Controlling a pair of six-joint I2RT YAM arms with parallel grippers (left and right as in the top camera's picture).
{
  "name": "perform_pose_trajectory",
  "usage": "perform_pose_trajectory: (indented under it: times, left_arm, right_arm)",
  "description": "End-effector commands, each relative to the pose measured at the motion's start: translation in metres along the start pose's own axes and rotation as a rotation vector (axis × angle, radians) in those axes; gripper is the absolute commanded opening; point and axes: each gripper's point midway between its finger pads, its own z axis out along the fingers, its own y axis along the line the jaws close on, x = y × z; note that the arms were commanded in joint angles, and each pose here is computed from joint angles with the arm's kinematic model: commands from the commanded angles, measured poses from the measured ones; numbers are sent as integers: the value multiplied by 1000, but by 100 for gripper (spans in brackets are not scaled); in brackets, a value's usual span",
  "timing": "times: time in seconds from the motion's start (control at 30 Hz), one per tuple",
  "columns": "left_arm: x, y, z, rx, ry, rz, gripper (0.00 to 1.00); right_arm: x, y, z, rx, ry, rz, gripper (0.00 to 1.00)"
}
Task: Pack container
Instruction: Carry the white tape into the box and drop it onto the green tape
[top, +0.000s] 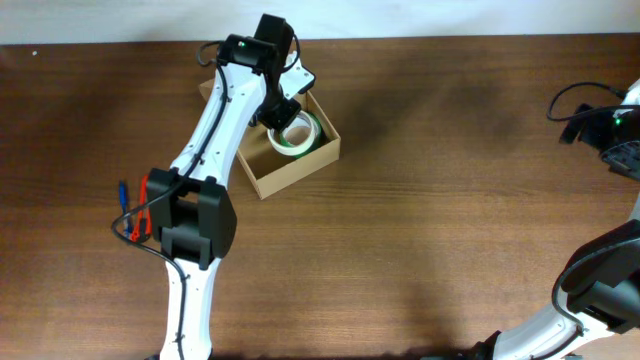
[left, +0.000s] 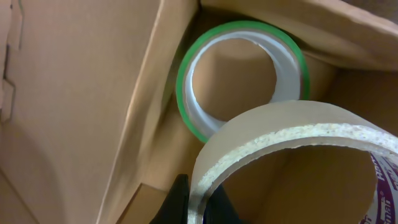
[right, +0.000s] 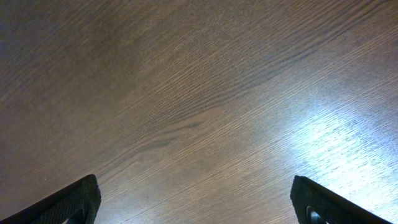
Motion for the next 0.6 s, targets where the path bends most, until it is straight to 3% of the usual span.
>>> perform_pose_trajectory:
  times: [0.0, 0.57]
  left_arm:
    - [-2, -3, 17, 34, 2, -3, 1]
    - [-16, -3, 60, 33, -16, 7, 2]
  right_arm:
    - [1, -1, -4, -12, -8, 11, 99]
    - [1, -1, -4, -12, -8, 11, 99]
